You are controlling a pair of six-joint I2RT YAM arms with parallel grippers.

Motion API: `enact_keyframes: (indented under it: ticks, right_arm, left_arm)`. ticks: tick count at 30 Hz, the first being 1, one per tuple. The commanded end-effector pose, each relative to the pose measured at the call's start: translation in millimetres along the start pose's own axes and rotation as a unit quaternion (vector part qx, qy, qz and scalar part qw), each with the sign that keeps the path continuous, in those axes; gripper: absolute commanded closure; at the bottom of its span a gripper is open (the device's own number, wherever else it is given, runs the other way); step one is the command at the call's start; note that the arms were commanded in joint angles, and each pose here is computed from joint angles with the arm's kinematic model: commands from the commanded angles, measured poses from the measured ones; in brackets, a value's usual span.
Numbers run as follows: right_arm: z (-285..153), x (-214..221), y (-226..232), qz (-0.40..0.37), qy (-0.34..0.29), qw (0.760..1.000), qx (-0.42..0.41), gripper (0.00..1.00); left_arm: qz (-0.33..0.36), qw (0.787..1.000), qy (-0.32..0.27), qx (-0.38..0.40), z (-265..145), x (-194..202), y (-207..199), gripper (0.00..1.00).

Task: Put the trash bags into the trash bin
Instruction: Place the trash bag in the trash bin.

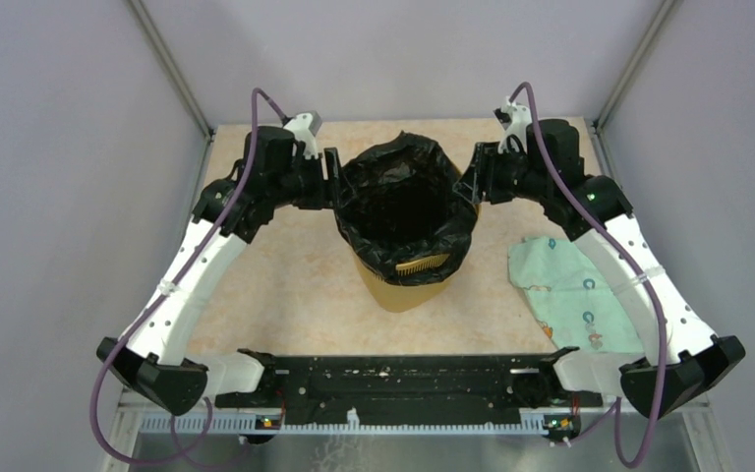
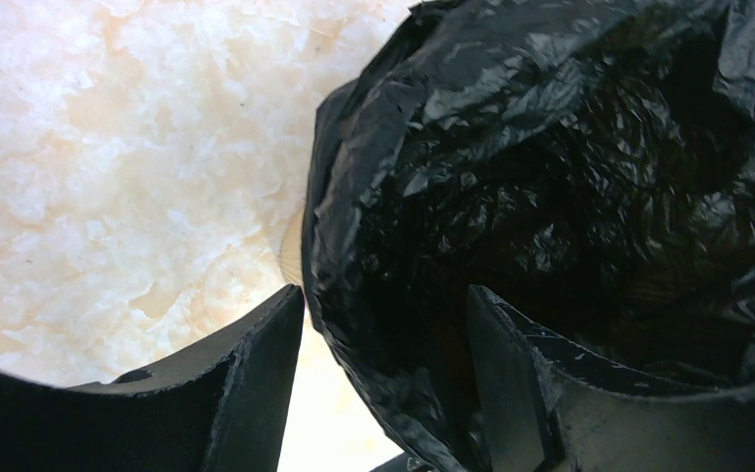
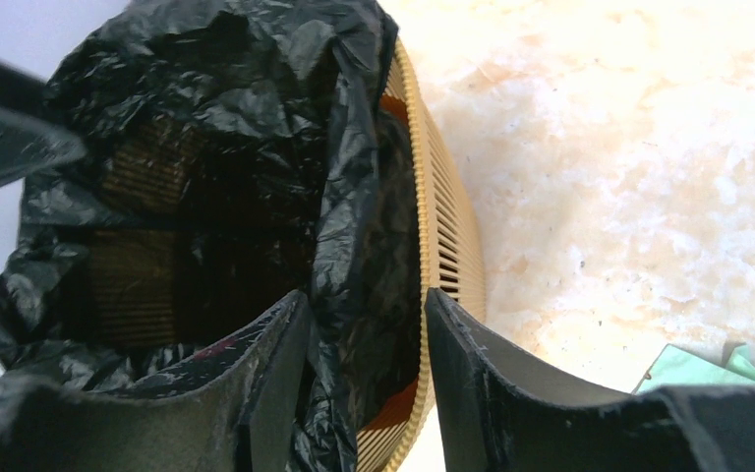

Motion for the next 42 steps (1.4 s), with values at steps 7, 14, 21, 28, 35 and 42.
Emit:
enact_keyframes:
  ticks: [7,14,21,28,35,42]
  right_arm:
    - [-10.9,4.6,1.6,0.006,-0.020,1.000,0.014,0.55]
    - [-8.3,22.7,24.0,0.018,-0.014,1.000,0.002,0.65]
    - [-12.5,40.3,35.6,0.055,-0.031,0.998,-0.018,0.63]
    - [-42.2,20.1,37.1,0.040,-0.067,0.997,-0.002,0.46]
    - [-52.3,4.9,46.7,0.027,-0.071,0.997,-0.008,0.48]
    - [-39.3,16.3,47.9,0.011,-0.030,0.999,0.008,0.59]
  left_arm:
    - [0.011,1.000,0.003,-0.026,-26.8,9.3,-1.8,0.35]
    - [0.026,0.999,0.016,-0.032,-22.4,8.2,-1.5,0.38]
    - [0.044,0.998,0.006,-0.039,4.6,-8.0,0.6,0.60]
    - [0.064,0.997,-0.001,-0.049,11.9,-23.7,2.1,0.67]
    - [0.069,0.996,-0.002,-0.048,14.8,-26.3,1.8,0.66]
    - [0.071,0.996,-0.002,-0.048,16.9,-27.8,1.8,0.65]
Point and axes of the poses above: each gripper's point midway between its finger pads, its own z axis out along the fingers, its own y axis along the line the jaws close on, x = y × z, the point moved 4 cm from there along -z, back along the fingers, and after that the axes turned 8 degrees about z, right-handed, at the moved point
